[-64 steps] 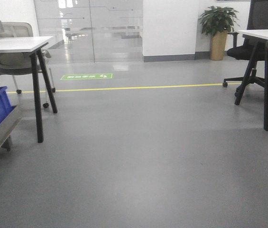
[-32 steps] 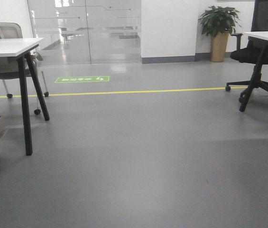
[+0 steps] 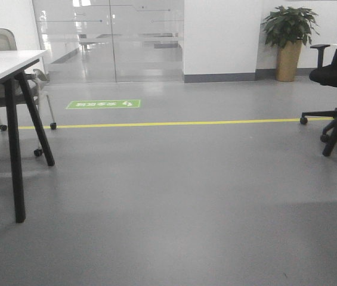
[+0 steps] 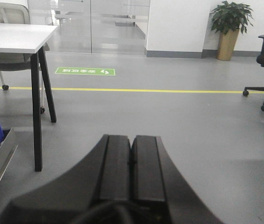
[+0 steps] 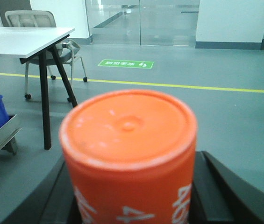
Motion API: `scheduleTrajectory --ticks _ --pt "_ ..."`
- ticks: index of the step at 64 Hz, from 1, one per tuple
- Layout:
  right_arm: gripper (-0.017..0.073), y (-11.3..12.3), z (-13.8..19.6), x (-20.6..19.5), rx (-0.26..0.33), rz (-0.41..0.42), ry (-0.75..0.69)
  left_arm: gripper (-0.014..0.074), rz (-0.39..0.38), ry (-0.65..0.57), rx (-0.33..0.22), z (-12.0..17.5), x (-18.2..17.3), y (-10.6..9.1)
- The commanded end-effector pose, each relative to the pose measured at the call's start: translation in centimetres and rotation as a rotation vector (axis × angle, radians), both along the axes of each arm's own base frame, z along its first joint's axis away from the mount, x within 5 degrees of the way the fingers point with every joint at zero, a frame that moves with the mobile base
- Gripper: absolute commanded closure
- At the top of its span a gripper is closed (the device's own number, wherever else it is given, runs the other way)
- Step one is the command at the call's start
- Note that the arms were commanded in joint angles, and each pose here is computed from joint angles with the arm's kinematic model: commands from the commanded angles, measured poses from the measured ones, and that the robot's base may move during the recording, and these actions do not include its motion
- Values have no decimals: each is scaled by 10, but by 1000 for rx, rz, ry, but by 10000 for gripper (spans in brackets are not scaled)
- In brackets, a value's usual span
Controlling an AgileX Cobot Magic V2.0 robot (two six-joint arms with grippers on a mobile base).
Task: Grab orange capacitor from left shelf to right conveyor
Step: 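Drive the base away from the shelf toward the red conveyor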
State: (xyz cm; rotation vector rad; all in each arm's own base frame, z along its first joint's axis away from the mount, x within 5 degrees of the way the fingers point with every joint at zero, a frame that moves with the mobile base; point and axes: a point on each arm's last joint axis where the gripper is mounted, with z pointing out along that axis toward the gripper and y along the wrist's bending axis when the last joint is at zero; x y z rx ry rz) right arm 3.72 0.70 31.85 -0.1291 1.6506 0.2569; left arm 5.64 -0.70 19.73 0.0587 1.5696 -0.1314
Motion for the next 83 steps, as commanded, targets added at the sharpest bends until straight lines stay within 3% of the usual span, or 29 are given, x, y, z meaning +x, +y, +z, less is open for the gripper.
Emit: scheduleTrajectory --ticks 1,83 --pt "423 0 18 -1 19 -3 -107 720 1 -102 -16 10 -1 0" --pt "423 0 18 -1 19 -3 -107 720 -12 -105 -17 10 -2 0"
